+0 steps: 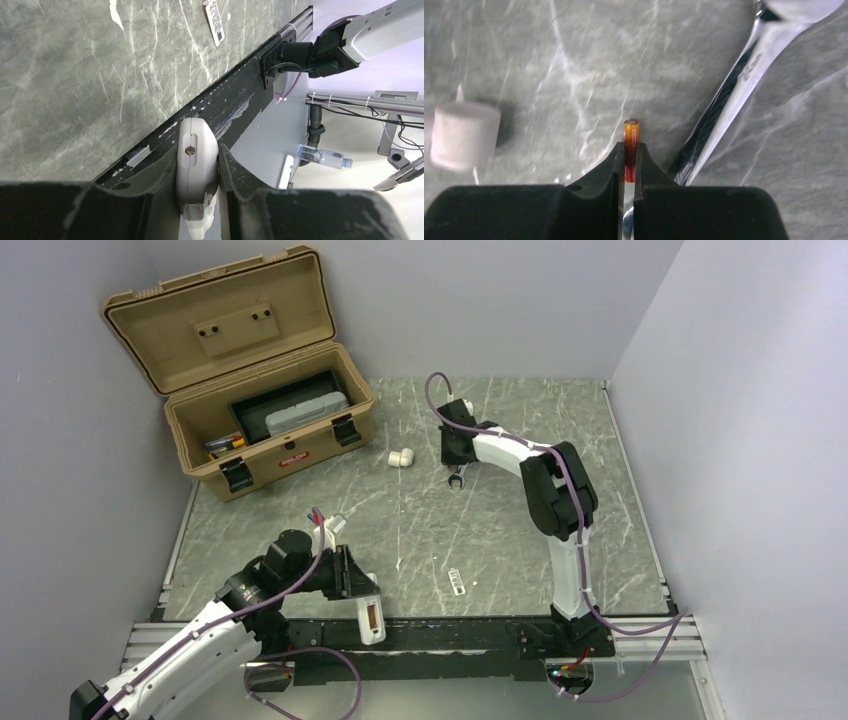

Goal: Load the batteries into the remote control
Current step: Pick up the battery from the center of the board, then load the battery into the remote control.

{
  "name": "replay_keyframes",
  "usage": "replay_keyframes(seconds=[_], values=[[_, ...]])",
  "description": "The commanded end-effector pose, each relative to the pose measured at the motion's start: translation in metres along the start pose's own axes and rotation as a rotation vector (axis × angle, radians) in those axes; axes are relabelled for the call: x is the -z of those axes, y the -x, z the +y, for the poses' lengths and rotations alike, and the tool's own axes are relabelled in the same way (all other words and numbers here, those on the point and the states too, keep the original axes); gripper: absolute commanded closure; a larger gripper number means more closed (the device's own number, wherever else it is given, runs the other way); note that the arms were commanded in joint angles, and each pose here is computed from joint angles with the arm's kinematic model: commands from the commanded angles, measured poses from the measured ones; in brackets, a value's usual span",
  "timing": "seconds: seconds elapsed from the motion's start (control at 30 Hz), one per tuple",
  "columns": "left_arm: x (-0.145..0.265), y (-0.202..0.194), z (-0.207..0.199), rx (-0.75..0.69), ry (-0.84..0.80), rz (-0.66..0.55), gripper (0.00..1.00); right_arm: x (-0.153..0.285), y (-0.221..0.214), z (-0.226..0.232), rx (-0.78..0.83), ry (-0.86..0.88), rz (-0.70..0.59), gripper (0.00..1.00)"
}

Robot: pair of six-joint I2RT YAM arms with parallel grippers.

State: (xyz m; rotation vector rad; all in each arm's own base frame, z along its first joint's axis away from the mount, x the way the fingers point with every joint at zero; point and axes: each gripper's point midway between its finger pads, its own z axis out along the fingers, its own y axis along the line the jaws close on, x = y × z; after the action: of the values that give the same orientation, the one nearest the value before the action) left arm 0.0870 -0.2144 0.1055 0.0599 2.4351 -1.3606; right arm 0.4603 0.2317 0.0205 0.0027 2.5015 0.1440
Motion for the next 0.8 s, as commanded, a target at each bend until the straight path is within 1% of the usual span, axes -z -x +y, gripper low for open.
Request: replay_keyframes(seconds=[0.0, 0.07, 0.17, 0.23, 0.3, 0.37, 0.47, 0.53, 0.6, 0.63, 0.7, 0.77], values=[[0.005, 0.015, -0.019, -0.034, -0.047, -0.062, 1.00, 0.060, 0.039, 0.045, 0.100, 0.259, -0.133, 1.00], [0.007, 0.019, -0.020, -0.031, -0.041, -0.083, 1.00, 0.098, 0.049, 0.059, 0.139, 0.365, -0.191, 1.00], [0.013, 0.029, -0.023, -0.029, -0.035, -0.150, 1.00, 0.145, 0.042, 0.069, 0.177, 0.489, -0.239, 1.00], [0.017, 0.036, -0.029, -0.039, -0.059, -0.204, 1.00, 0.174, 0.027, 0.075, 0.202, 0.580, -0.248, 1.00], [0.020, 0.043, -0.035, -0.041, -0.089, -0.246, 1.00, 0.211, 0.010, 0.087, 0.261, 0.716, -0.272, 1.00], [0.020, 0.043, -0.040, -0.044, -0.119, -0.250, 1.00, 0.247, -0.016, 0.097, 0.333, 0.838, -0.315, 1.00], [0.017, 0.042, -0.044, -0.042, -0.145, -0.226, 0.99, 0.287, -0.056, 0.103, 0.445, 0.918, -0.367, 1.00], [0.014, 0.039, -0.048, -0.043, -0.179, -0.207, 0.97, 0.312, -0.080, 0.110, 0.512, 0.979, -0.387, 1.00], [0.014, 0.040, -0.052, -0.039, -0.206, -0.215, 0.94, 0.338, -0.096, 0.113, 0.553, 1.037, -0.413, 1.00], [0.015, 0.042, -0.054, -0.041, -0.217, -0.226, 0.94, 0.348, -0.104, 0.114, 0.571, 1.063, -0.416, 1.00], [0.017, 0.046, -0.056, -0.041, -0.221, -0.252, 1.00, 0.366, -0.117, 0.114, 0.593, 1.113, -0.431, 1.00], [0.021, 0.049, -0.056, -0.040, -0.212, -0.273, 1.00, 0.383, -0.128, 0.113, 0.605, 1.167, -0.443, 1.00]])
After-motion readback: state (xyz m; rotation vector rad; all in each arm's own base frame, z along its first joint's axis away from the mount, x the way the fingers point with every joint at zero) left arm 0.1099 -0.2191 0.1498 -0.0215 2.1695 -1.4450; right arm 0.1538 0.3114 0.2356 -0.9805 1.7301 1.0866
